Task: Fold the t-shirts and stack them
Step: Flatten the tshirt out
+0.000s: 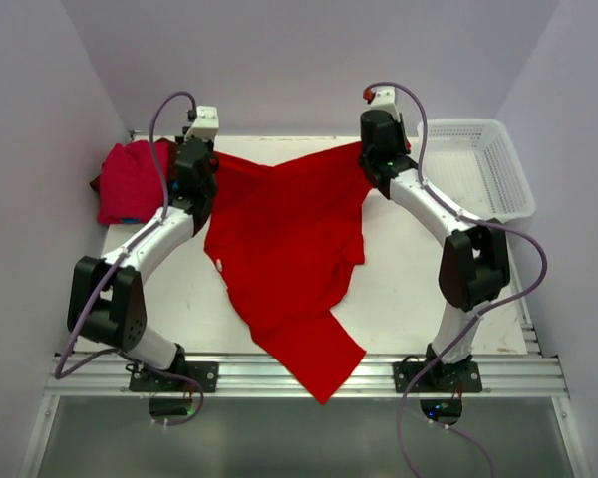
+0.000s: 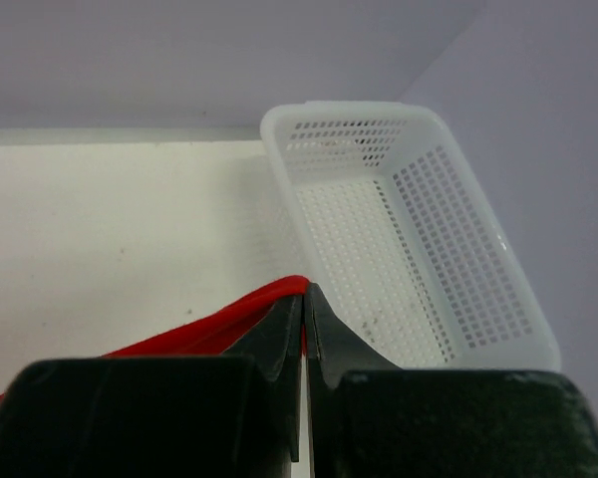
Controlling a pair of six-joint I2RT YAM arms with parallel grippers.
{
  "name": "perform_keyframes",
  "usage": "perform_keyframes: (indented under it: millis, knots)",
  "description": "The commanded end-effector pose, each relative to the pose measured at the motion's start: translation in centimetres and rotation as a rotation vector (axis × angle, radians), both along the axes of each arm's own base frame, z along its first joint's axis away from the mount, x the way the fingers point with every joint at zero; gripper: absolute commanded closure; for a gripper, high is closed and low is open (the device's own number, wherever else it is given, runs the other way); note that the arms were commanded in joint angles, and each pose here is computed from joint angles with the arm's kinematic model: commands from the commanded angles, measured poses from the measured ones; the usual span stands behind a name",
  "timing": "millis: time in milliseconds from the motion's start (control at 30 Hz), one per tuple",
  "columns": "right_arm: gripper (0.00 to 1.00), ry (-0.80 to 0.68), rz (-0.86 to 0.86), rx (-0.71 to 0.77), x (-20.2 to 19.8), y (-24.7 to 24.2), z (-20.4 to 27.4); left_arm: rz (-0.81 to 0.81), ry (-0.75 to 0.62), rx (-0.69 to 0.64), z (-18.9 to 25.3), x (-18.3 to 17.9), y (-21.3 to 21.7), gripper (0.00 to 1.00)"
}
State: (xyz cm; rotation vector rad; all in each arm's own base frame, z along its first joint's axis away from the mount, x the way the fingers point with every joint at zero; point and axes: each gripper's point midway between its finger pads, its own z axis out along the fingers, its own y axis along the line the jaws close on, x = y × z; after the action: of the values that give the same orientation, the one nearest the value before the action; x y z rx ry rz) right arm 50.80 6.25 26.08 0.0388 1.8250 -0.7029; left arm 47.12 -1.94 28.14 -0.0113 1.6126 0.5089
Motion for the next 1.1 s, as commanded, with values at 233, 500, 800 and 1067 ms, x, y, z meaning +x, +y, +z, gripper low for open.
perform_keyframes:
  millis: [233, 500, 800, 1067]
  knots:
    - [1.0, -0.002, -0.002, 0.054, 5.7, 1.0, -1.3, -0.019, -0.082, -0.097, 0.7, 7.6, -0.4, 1.0]
    - [0.26, 0.043, -0.007, 0.08, 10.6, 1.2, -4.4, 0.052, 0.01, -0.169, -5.4, 13.3, 0.8, 0.56]
    - [0.01, -0.114, 0.082, 0.244, 8.0, 1.4, 1.8, 0.0, -0.165, -0.255, 3.9, 10.3, 0.3, 0.0]
    - [1.0, -0.05, 0.22, 0.352, -1.0, 5.9, 1.7, -0.187, -0.069, -0.396, 3.5, 1.6, -7.9, 0.55]
